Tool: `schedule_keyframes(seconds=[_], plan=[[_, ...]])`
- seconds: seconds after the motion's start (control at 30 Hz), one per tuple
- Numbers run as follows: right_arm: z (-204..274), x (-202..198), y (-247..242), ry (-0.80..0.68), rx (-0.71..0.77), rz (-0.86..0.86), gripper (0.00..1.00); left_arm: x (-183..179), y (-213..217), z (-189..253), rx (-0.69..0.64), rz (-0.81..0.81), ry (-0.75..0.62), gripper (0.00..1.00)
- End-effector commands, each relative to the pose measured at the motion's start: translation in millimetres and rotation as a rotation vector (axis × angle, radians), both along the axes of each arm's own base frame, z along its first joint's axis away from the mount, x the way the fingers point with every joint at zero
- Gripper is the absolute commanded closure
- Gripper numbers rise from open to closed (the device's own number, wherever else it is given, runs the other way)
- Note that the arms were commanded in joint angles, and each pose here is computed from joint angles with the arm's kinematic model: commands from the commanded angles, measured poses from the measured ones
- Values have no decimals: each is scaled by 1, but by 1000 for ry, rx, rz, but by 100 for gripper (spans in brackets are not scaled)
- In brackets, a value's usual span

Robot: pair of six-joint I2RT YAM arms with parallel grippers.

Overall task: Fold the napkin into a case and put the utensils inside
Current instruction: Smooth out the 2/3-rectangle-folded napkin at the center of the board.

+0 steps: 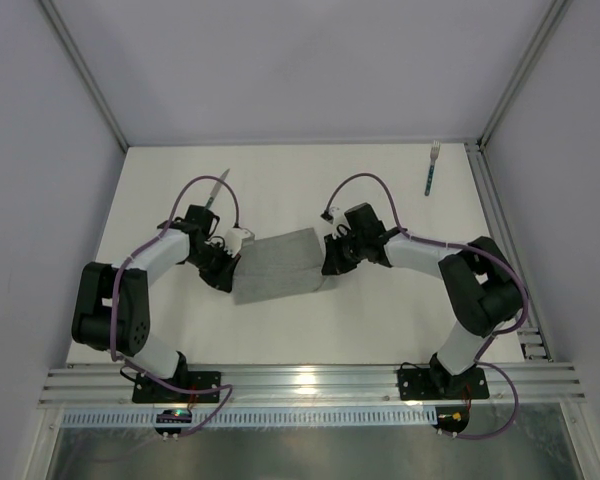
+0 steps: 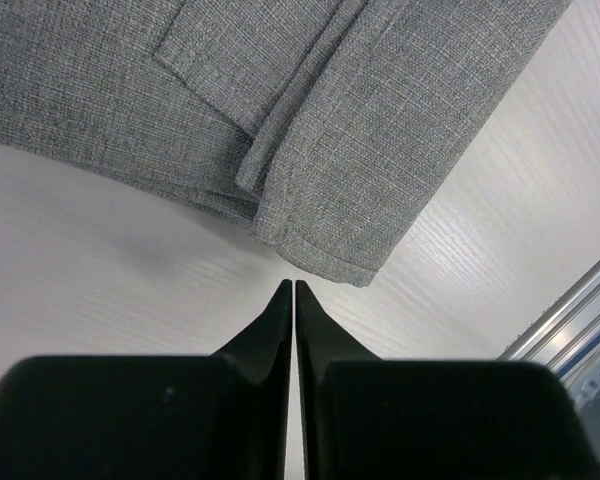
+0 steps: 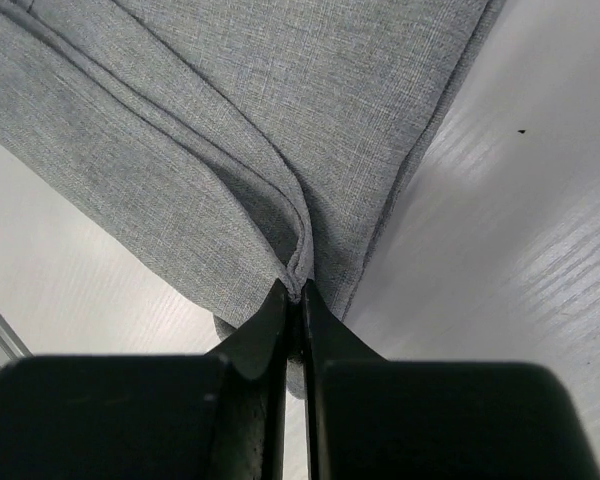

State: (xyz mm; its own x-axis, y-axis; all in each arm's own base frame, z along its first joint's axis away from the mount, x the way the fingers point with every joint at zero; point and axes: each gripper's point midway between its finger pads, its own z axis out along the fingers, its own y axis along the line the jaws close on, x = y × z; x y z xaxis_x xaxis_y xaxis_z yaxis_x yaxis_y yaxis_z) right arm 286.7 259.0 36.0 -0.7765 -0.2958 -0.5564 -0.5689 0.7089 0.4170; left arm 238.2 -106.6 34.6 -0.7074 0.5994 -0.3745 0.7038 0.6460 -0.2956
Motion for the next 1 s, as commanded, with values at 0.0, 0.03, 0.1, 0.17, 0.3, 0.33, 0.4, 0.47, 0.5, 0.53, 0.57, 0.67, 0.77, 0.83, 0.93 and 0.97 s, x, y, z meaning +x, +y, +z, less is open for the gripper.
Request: schedule_keyframes(seconds=[0.0,0.03,0.1,0.17,0.3,0.33,0.4,0.47,0.5,0.53,0.57,0.67,0.77,0.83,0.93,0.97], plan=[[17,7,12,-40,49,23,97,6,1,3,6,24,-14,100],[19,7,13,-42,57,19,97,6,1,2,11,24,-13,100],[23,9,11,-48,66,2,97,7,6,1,36,32,-16,100],[26,11,9,-34,85,-35,97,8,10,0,57,41,-28,100],[20,16,3,-2,103,-71,97,7,11,1,59,30,-30,100],[19,14,4,4,106,-65,97,10,8,8,42,19,-38,99],[19,11,7,9,129,-46,97,10,-3,31,-29,-14,-75,87],[20,11,8,4,135,-40,97,23,-10,61,-71,-18,-154,78],[20,10,8,3,135,-37,97,30,-15,76,-97,-10,-207,71],[21,11,9,1,135,-37,97,40,-17,85,-108,6,-245,69],[20,10,10,1,135,-30,97,55,-20,90,-121,44,-286,68],[19,9,12,3,132,-20,97,72,-33,73,-96,59,-258,67],[17,6,13,5,132,-18,97,74,-46,39,-2,-8,-199,62],[16,5,13,8,130,-16,97,71,-54,22,34,-51,-182,59],[13,3,12,13,128,-15,97,73,-59,15,42,-101,-184,57],[13,2,12,14,128,-15,97,67,-62,11,42,-131,-161,57]])
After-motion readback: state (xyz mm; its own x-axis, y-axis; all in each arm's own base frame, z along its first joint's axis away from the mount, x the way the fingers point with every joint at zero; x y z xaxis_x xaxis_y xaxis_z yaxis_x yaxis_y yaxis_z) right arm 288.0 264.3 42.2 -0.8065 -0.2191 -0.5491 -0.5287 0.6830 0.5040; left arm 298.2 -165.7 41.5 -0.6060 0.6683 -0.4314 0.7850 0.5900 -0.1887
